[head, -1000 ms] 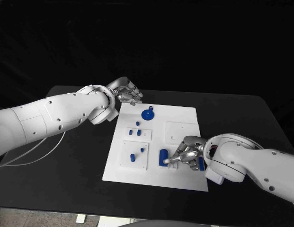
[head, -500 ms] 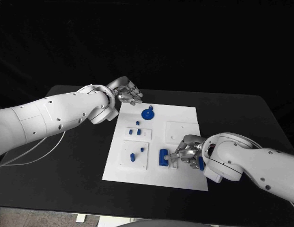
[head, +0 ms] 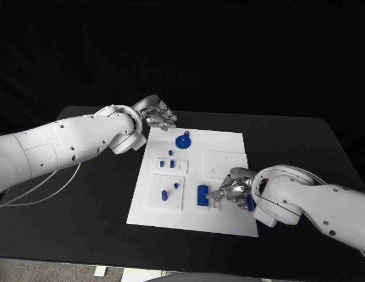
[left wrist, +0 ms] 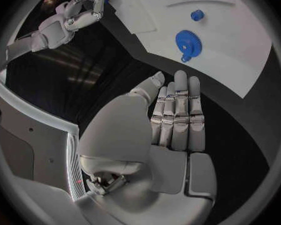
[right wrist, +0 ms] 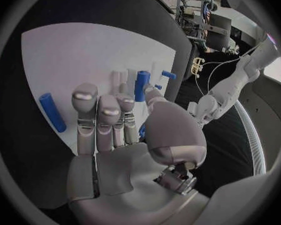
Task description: Assemble the parts on the task board
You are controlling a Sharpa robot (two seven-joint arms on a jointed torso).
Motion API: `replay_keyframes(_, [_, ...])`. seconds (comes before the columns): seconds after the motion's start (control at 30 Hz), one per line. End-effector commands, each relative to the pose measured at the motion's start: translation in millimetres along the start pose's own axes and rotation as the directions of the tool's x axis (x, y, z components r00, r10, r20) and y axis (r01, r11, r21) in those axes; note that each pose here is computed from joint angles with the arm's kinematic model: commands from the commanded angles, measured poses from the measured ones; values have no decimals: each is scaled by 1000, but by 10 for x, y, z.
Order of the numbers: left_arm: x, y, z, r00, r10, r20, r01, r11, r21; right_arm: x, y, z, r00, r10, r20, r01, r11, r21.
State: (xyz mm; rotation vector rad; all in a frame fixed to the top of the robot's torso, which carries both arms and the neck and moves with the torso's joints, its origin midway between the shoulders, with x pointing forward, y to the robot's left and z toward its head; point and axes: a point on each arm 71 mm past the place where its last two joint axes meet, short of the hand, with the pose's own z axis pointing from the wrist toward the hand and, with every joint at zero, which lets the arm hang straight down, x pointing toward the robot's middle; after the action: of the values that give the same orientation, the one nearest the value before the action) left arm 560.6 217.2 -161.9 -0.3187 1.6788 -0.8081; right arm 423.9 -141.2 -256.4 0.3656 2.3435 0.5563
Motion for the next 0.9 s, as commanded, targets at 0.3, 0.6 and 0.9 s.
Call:
replay_keyframes(0.3, [-1, -14, -4, 1000, -1, -1, 1, 1000, 11, -174, -88, -86, 993, 92, 75, -86, 993, -83])
replay_keyframes(0.6, [-15, -5, -12, 1000, -1, 7, 1, 1000, 14, -536, -346, -261, 995, 56, 81, -51, 997, -62])
replay_keyframes(0.9, [-22, 3, -23, 1000, -1, 9, 1, 1000, 14, -727, -691, -410, 994, -39, 102, 33, 998, 60])
